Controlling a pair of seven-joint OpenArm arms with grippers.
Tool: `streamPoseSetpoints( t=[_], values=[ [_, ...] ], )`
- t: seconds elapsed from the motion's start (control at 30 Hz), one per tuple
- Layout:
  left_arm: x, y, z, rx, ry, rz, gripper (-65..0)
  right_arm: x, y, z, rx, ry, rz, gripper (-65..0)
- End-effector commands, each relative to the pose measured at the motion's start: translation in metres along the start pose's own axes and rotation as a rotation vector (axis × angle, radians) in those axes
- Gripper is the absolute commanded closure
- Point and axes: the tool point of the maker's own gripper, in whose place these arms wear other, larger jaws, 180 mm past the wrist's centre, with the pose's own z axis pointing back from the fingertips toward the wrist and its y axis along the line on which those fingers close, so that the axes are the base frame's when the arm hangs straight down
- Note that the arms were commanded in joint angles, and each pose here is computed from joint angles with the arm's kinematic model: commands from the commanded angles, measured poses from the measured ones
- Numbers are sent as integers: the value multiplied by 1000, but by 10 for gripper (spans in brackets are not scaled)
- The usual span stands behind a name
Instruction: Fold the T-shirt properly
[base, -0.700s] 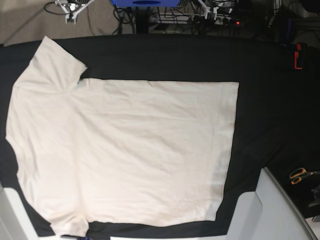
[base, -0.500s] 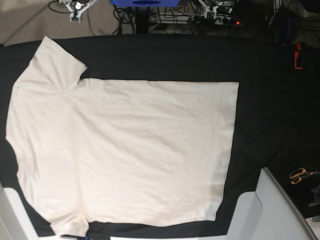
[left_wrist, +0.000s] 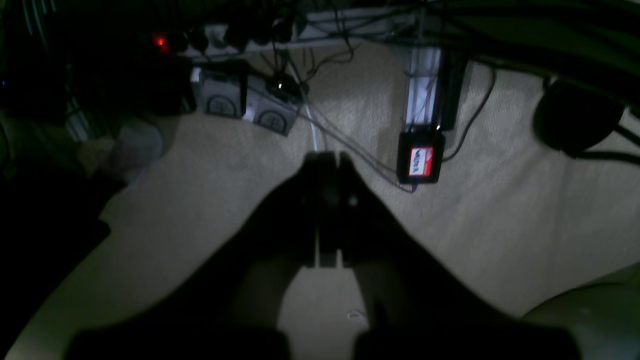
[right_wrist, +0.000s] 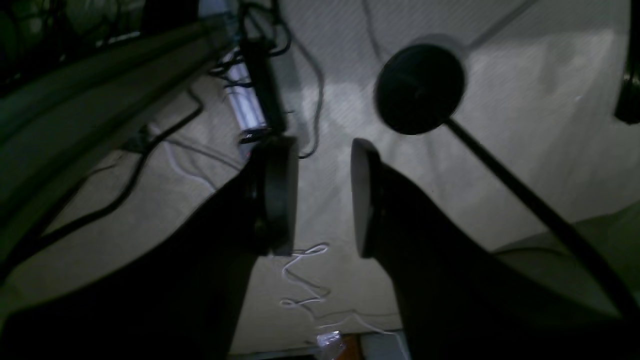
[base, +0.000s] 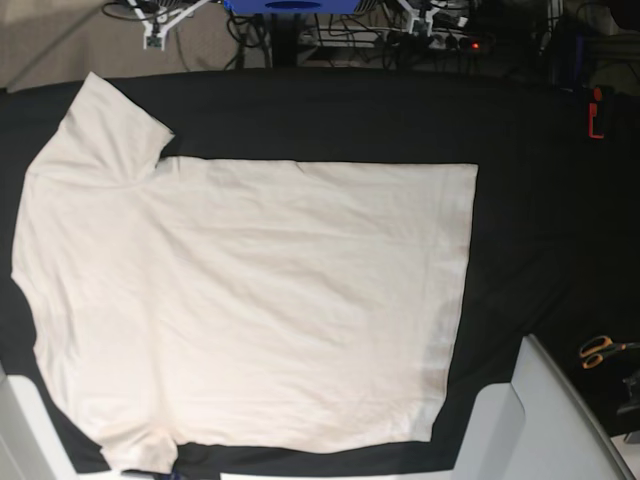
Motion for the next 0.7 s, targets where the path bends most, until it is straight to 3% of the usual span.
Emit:
streamPoseSetpoints(
  t=[0.0, 0.13, 0.33, 0.37, 0.43, 0.53, 0.67],
  values=[
    [2, 3, 0, 9, -9, -5, 0, 14, -2, -2, -8, -31, -7, -179],
    [5, 3, 0, 9, -17, -6, 0, 19, 0, -2, -2, -36, -4, -176],
    [0, 20, 1, 32, -8, -17, 0, -45, -18, 10, -27, 53, 7, -170],
    [0, 20, 1, 32, -11, -18, 0, -51, -21, 12, -32, 51, 8, -149],
    [-2, 28, 2, 44, -7, -24, 0, -64, -28, 20, -41, 38, 19, -12],
    [-9, 39, 5, 59, -2, -27, 0, -78, -36, 29, -53, 98, 27, -26],
    [-1, 56, 19, 83, -91, -51, 0, -76, -50, 49, -78, 159, 34, 0]
  ],
)
